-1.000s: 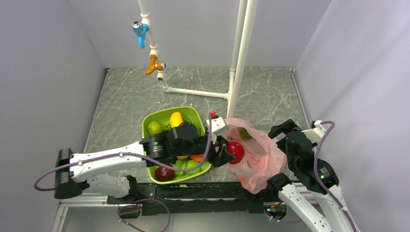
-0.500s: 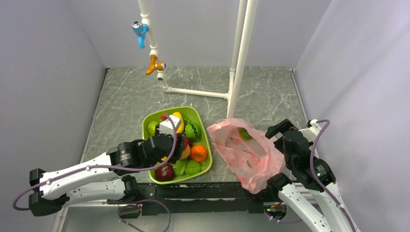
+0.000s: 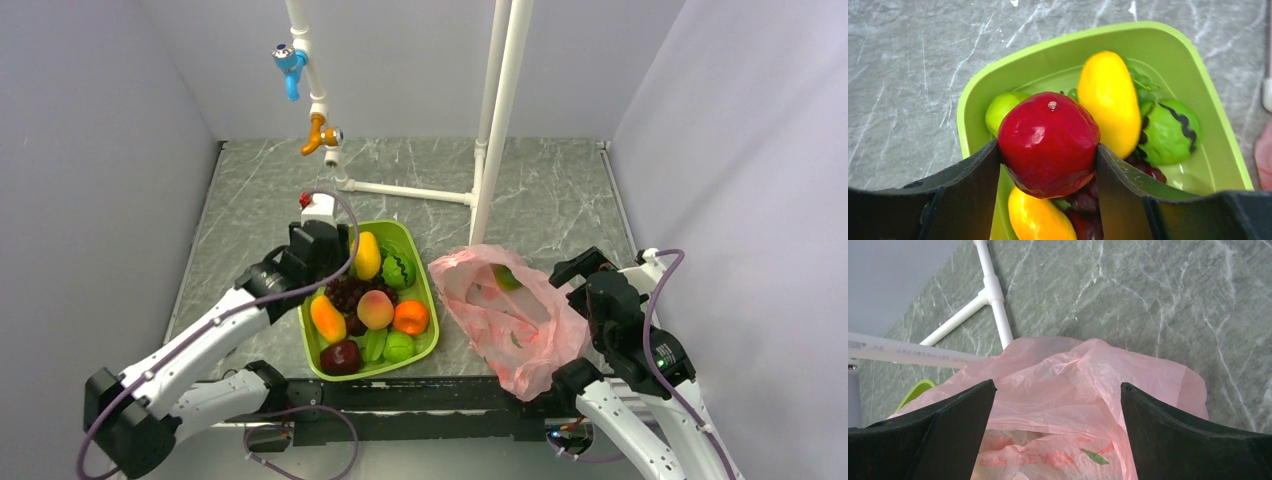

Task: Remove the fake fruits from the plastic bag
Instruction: Place the fake fruit in the bin.

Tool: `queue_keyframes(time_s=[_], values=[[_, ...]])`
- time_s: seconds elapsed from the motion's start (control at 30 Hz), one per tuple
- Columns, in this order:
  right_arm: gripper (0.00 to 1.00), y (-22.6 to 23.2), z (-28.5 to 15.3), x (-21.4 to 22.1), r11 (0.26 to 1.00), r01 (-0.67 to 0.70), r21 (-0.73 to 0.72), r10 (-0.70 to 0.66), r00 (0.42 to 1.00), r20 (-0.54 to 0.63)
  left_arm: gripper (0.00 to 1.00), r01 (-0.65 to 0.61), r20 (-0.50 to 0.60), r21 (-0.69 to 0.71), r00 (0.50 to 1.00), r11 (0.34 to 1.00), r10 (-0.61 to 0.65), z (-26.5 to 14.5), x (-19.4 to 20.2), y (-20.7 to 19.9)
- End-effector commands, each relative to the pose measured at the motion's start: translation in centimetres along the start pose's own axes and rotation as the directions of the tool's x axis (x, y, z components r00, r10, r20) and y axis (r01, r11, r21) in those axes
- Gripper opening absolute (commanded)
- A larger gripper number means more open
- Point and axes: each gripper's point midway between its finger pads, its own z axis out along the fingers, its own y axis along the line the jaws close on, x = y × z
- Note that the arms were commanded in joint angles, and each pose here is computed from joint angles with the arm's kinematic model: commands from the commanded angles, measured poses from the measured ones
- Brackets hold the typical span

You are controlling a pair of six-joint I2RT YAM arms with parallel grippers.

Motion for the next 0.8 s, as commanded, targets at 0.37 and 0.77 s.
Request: queue_keyframes(time_s=[0.37, 0.77], values=[[1.0, 0.1, -0.7, -0.4, 0.999, -0.028, -0.021, 0.028, 1.0, 0.004, 0.48, 0.123, -0.145, 0.152, 0.984, 0.981, -0.101, 8.2, -0.1, -2.3], [1.0, 0.4, -0.5, -0.2, 0.999, -0.018, -0.033, 0.018, 1.0, -0.005, 0.89, 0.124, -0.129, 0.092, 0.985, 0.988, -0.111, 6.9, -0.3, -0.8]])
